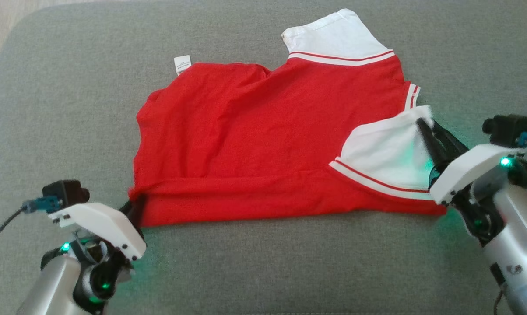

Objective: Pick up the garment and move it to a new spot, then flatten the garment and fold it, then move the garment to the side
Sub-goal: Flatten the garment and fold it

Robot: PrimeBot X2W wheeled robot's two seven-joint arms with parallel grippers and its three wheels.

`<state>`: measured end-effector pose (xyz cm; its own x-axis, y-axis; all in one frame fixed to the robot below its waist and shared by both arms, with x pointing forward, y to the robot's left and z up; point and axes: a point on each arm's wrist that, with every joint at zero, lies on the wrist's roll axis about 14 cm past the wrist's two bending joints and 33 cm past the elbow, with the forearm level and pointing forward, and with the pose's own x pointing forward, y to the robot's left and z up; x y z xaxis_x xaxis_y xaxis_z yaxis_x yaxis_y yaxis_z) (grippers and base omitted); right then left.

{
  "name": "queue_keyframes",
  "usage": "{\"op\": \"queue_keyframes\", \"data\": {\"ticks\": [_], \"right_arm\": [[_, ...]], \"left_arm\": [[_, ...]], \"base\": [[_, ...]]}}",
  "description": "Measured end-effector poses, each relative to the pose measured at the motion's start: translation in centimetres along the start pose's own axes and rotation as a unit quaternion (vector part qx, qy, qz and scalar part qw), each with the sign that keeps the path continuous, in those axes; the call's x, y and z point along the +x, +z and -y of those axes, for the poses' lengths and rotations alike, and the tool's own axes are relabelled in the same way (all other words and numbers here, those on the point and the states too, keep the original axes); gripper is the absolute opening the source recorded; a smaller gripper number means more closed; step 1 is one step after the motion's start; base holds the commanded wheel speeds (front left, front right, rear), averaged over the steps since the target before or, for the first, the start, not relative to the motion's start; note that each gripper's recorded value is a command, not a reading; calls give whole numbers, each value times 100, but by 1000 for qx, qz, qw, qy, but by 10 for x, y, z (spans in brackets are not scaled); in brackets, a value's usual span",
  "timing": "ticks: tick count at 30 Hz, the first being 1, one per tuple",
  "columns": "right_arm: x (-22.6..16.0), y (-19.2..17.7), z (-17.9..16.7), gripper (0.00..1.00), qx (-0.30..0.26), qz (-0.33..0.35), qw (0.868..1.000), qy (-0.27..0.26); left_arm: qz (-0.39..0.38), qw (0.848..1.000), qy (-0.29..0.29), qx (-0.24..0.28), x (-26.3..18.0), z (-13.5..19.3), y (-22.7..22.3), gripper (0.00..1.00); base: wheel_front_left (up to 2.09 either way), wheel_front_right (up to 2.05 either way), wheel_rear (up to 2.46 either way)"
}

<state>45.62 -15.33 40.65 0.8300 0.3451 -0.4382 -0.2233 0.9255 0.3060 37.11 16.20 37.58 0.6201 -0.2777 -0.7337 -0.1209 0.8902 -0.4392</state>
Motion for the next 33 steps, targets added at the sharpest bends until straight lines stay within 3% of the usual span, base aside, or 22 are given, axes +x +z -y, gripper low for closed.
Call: {"op": "queue_keyframes", "data": {"ticks": [3,8,12,17,20,24,29,33], "right_arm": [[0,-2,-5,100,3,16,1000,7],[-8,23,-4,100,-18,104,994,7],[-21,56,1,100,-57,171,984,-4],[-47,86,2,100,-104,237,966,-25],[-60,85,-6,100,-115,259,959,-31],[-73,73,-17,100,-114,258,959,-37],[-88,53,-26,100,-106,238,965,-44],[-102,37,-31,100,-93,221,969,-52]], "left_arm": [[21,1000,-3,-14,2,2,1,100],[166,986,5,-31,2,9,34,100],[280,960,21,10,-11,15,59,100],[395,915,28,78,-37,33,87,100],[430,894,26,124,-49,47,98,100],[458,871,25,177,-62,60,106,100],[433,880,33,192,-58,52,83,100],[389,899,39,196,-49,38,54,100]], "base": [[0,0,0],[0,0,0],[0,0,0],[0,0,0],[0,0,0],[0,0,0],[0,0,0],[0,0,0]]}}
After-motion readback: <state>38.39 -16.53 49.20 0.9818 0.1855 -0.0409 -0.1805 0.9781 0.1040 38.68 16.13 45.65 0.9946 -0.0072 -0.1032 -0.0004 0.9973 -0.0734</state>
